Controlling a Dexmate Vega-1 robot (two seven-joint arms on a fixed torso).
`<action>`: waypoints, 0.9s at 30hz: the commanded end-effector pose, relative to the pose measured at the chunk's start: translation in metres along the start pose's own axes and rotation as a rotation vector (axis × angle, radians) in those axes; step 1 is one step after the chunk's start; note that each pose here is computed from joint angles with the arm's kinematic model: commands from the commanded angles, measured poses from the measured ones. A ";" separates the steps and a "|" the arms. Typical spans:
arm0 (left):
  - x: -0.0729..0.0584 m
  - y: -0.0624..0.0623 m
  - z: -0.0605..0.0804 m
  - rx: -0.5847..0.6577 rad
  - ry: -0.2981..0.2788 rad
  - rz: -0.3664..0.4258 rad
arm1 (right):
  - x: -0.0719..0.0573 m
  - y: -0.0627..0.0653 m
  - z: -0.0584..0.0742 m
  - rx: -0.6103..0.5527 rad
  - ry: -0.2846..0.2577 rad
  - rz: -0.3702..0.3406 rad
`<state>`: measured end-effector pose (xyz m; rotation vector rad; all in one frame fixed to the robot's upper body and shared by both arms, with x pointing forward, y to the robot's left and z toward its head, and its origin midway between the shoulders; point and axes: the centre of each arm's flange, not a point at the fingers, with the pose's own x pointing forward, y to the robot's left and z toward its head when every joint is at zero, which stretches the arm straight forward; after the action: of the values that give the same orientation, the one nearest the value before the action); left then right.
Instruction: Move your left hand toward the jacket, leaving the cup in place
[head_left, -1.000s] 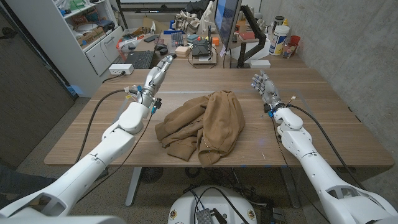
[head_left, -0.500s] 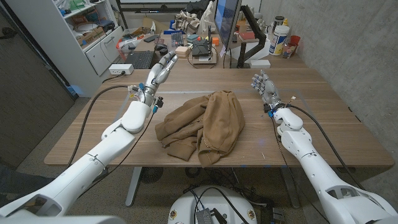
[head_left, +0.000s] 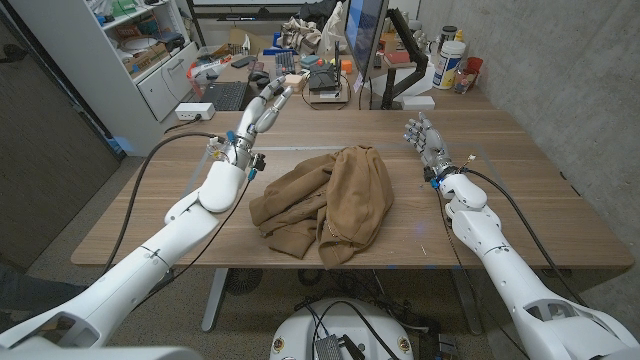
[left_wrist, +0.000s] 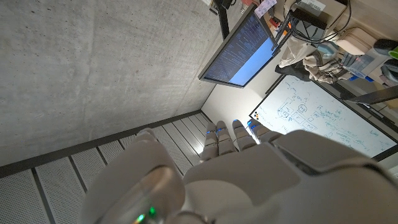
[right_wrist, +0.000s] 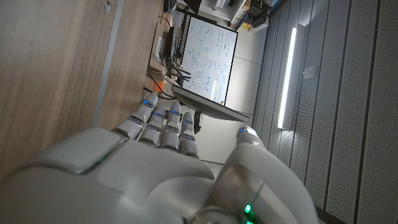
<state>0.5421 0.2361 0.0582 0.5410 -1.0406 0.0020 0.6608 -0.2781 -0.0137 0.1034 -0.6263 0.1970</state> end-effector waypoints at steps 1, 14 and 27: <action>0.003 -0.007 0.013 0.045 -0.061 -0.032 | -0.001 0.000 0.001 -0.002 -0.002 0.000; 0.006 -0.016 0.026 0.078 -0.101 -0.078 | -0.002 0.000 0.005 -0.002 -0.018 0.004; 0.006 -0.028 0.040 0.124 -0.151 -0.122 | -0.005 -0.003 0.007 0.003 -0.032 -0.003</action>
<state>0.5258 0.2051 0.0658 0.6739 -1.1308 -0.0615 0.6565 -0.2795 -0.0111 0.1056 -0.6470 0.1976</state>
